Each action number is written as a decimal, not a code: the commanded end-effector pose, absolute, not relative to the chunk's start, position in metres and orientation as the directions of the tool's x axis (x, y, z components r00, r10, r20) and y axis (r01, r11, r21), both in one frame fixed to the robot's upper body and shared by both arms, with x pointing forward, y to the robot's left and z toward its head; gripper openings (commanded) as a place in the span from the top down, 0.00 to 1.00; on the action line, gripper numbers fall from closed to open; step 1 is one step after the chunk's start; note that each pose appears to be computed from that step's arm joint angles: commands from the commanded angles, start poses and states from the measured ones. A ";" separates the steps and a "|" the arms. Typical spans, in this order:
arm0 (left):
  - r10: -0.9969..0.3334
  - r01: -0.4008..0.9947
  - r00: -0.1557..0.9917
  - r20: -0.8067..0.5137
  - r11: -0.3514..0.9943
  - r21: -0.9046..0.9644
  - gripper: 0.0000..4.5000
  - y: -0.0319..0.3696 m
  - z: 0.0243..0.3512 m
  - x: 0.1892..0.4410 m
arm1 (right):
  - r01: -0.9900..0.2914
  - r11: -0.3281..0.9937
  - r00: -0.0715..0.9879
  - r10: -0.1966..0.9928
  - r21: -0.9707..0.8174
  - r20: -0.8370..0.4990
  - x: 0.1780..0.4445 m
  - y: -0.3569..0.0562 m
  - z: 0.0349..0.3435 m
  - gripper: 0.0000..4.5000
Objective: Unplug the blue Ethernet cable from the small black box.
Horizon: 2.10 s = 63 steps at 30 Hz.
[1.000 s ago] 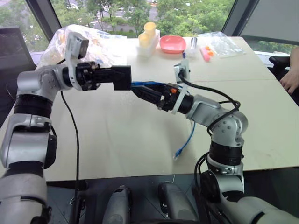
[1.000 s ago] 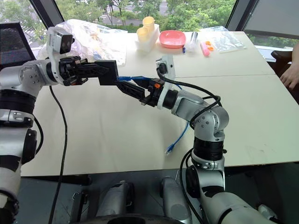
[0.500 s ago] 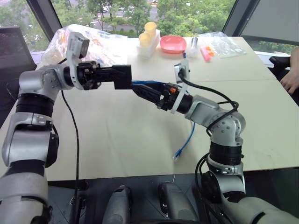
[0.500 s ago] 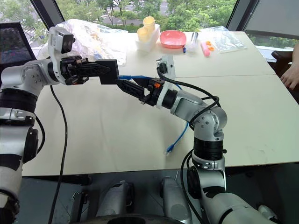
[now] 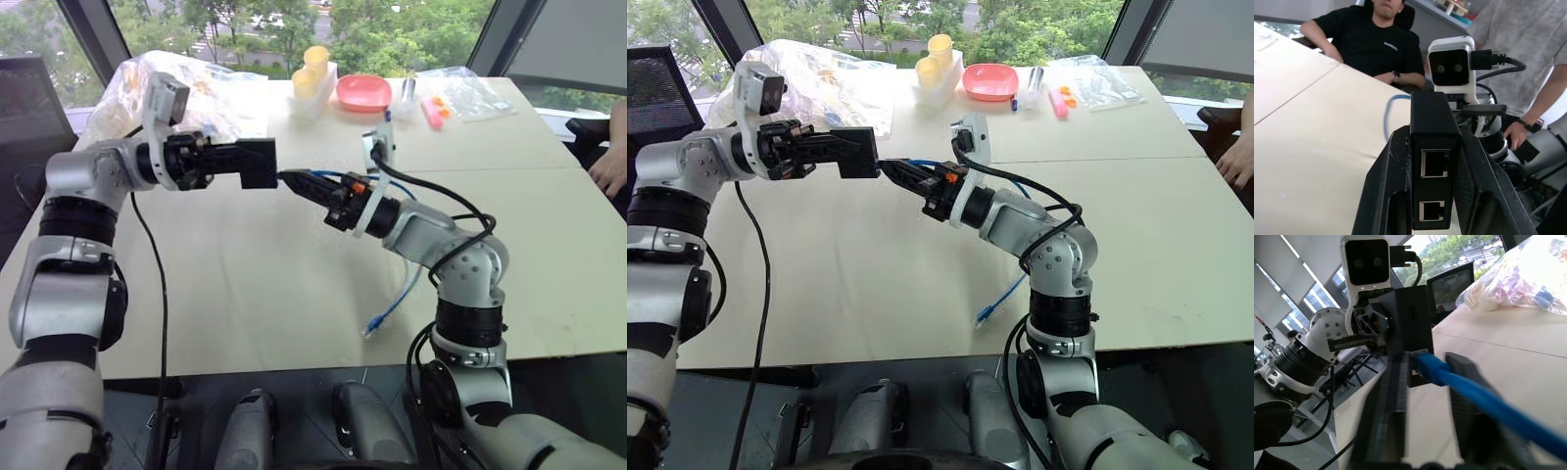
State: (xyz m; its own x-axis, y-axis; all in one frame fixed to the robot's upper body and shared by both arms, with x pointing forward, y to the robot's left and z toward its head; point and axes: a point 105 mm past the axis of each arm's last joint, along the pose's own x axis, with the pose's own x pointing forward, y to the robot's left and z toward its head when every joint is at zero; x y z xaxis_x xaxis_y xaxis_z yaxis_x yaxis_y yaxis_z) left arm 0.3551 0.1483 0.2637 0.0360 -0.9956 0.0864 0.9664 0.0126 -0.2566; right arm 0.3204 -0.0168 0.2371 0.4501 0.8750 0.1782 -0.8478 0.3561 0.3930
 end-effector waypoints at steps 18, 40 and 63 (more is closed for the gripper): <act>-0.989 0.987 0.075 0.125 0.055 -0.152 0.89 0.158 0.296 0.358 | -0.825 0.450 0.526 0.832 0.342 0.174 0.329 -0.056 0.238 0.98; -0.989 0.987 0.067 0.132 0.046 -0.152 0.89 0.154 0.296 0.359 | -0.807 0.461 0.552 0.812 0.370 0.190 0.328 -0.064 0.236 0.22; -0.990 0.985 0.033 0.135 0.010 -0.172 0.89 0.146 0.288 0.357 | -0.835 0.353 0.487 0.831 0.422 0.268 0.332 -0.021 0.252 0.13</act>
State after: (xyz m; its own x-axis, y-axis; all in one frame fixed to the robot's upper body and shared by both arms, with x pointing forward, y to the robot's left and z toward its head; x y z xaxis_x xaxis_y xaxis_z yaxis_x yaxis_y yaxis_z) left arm 0.3610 0.1464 0.2778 0.0549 -0.9915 0.1178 0.9763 0.0286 -0.2144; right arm 0.3331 -0.0238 0.2391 0.5044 0.8319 0.2313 -0.8121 0.3660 0.4545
